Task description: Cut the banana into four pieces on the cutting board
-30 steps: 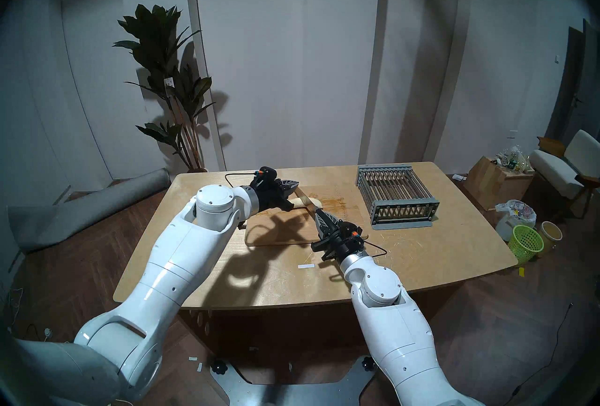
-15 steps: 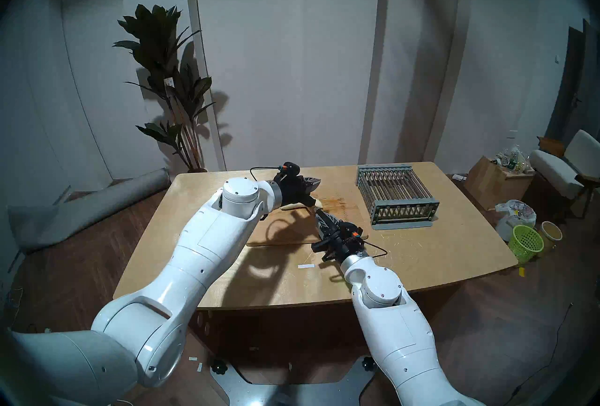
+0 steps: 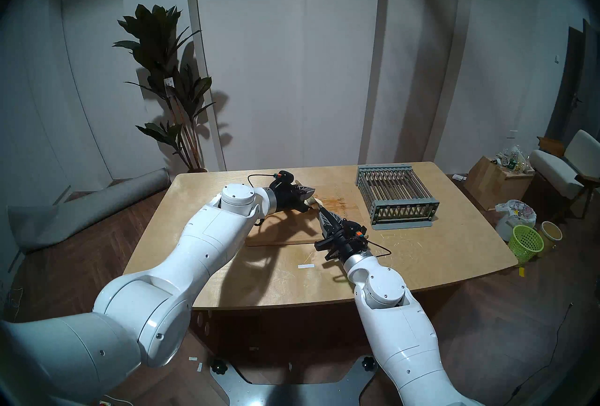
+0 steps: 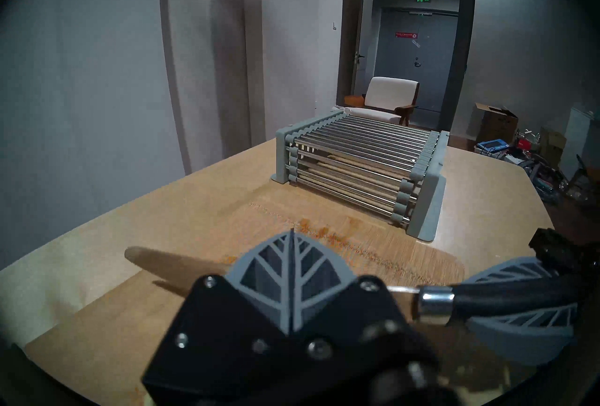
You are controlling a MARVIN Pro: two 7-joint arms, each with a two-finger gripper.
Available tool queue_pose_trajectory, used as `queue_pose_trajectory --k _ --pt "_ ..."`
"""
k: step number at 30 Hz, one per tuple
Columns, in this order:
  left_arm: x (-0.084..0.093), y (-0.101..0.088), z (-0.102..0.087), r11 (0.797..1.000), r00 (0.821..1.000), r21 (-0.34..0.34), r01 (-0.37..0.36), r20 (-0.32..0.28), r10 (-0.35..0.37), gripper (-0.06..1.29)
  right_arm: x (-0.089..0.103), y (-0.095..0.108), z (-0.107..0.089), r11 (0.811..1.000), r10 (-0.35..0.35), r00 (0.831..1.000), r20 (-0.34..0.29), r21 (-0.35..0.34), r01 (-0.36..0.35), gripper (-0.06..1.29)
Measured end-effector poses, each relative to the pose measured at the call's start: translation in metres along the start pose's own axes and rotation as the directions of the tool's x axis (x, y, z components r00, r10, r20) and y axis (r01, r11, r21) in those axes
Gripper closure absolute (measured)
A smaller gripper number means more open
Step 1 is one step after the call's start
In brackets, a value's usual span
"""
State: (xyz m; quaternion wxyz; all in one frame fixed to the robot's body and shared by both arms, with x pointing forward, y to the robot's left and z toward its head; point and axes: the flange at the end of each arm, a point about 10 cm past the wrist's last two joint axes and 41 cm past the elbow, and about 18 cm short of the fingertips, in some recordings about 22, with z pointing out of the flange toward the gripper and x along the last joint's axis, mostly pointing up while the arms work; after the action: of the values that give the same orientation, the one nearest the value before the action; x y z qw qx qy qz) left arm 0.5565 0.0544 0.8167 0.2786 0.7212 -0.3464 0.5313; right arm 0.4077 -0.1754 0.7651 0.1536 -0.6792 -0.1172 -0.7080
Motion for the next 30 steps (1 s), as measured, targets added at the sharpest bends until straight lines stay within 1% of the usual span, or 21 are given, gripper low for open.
queue_pose_trajectory --k 7,16,23,30 --pt "-0.007 -0.007 0.002 1.0 1.0 -0.028 -0.007 -0.014 0.007 1.26 -0.002 -0.001 -0.003 1.0 0.005 1.0 0.007 -0.002 -0.005 0.93" --pt "-0.007 -0.013 0.002 0.998 0.999 -0.058 -0.031 -0.024 0.03 1.26 -0.002 -0.002 -0.004 1.0 0.014 1.0 0.005 -0.001 -0.014 0.93" --pt "-0.009 -0.014 0.004 0.992 0.996 -0.083 -0.091 -0.005 0.091 1.26 -0.005 -0.003 -0.006 1.0 0.024 1.0 0.011 -0.004 -0.024 0.93" --pt "-0.014 -0.013 0.007 0.984 0.989 -0.107 -0.141 0.038 0.146 1.26 -0.01 -0.004 -0.01 0.999 0.036 0.999 0.027 -0.011 -0.036 0.93"
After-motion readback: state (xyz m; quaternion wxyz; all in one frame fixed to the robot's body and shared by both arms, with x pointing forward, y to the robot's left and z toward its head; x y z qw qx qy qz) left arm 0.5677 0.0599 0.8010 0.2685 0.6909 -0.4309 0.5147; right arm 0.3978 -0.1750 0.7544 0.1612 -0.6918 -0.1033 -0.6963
